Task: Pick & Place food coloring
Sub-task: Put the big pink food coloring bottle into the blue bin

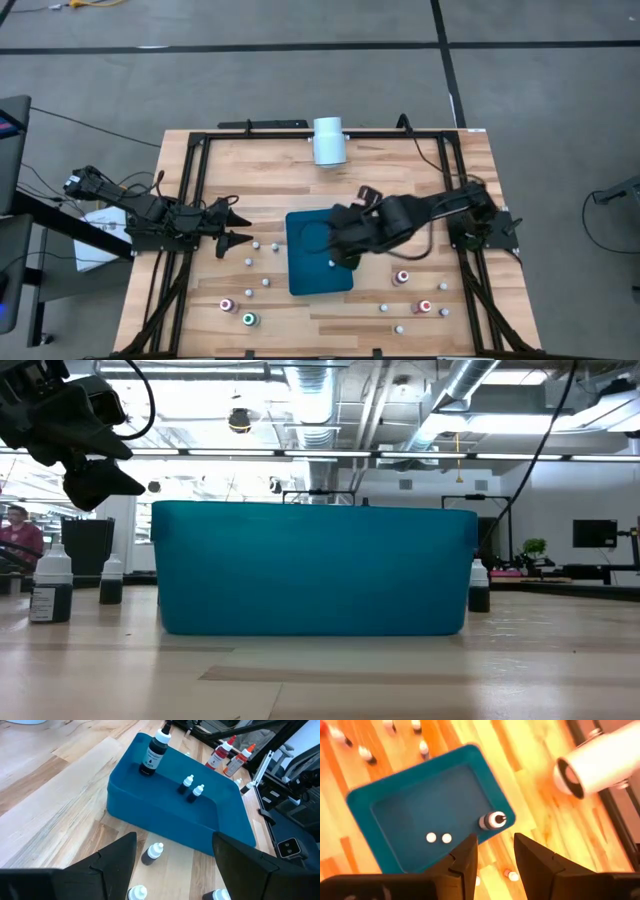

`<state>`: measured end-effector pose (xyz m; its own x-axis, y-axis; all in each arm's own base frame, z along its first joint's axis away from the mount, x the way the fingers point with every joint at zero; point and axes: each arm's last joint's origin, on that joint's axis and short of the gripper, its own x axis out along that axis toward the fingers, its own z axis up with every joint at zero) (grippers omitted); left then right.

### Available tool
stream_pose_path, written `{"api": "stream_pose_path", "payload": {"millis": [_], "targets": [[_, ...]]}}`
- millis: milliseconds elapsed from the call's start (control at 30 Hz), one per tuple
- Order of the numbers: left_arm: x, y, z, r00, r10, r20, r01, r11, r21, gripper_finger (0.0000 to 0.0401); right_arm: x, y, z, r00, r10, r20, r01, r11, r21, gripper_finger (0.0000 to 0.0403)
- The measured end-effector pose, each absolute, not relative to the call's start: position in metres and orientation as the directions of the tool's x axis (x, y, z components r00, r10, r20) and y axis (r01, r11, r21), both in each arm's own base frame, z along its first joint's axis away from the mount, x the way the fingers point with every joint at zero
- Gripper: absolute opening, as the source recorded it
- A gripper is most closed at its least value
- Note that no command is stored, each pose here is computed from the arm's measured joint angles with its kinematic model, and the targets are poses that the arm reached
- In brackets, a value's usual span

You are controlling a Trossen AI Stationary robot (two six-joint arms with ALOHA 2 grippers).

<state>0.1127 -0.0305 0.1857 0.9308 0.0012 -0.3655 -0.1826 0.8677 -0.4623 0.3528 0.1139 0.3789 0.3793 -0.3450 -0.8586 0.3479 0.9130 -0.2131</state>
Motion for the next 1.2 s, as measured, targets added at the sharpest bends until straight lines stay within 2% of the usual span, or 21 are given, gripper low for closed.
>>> {"api": "stream_pose_path", "payload": {"millis": [167, 433, 667, 1200], "targets": [[0.113, -0.030, 0.186, 0.931, 0.001, -0.366, -0.182, 0.868, -0.462, 0.0252, 0.334, 0.106, 0.394, 0.408, -0.358, -0.840, 0.358, 0.909, -0.214, 0.0107], [0.113, -0.031, 0.186, 0.932, 0.000, -0.362, -0.181, 0.866, -0.466, 0.0252, 0.303, 0.094, 0.391, 0.370, -0.406, -0.836, 0.398, 0.882, -0.252, 0.0095], [0.113, -0.031, 0.186, 0.934, 0.000, -0.358, -0.180, 0.865, -0.469, 0.0252, 0.268, 0.089, 0.394, 0.386, -0.439, -0.811, 0.452, 0.857, -0.249, 0.0095], [0.113, -0.031, 0.188, 0.939, 0.006, -0.344, -0.183, 0.855, -0.486, 0.0252, 0.188, 0.083, 0.378, 0.549, -0.415, -0.726, 0.536, 0.841, -0.075, 0.0094]]}}
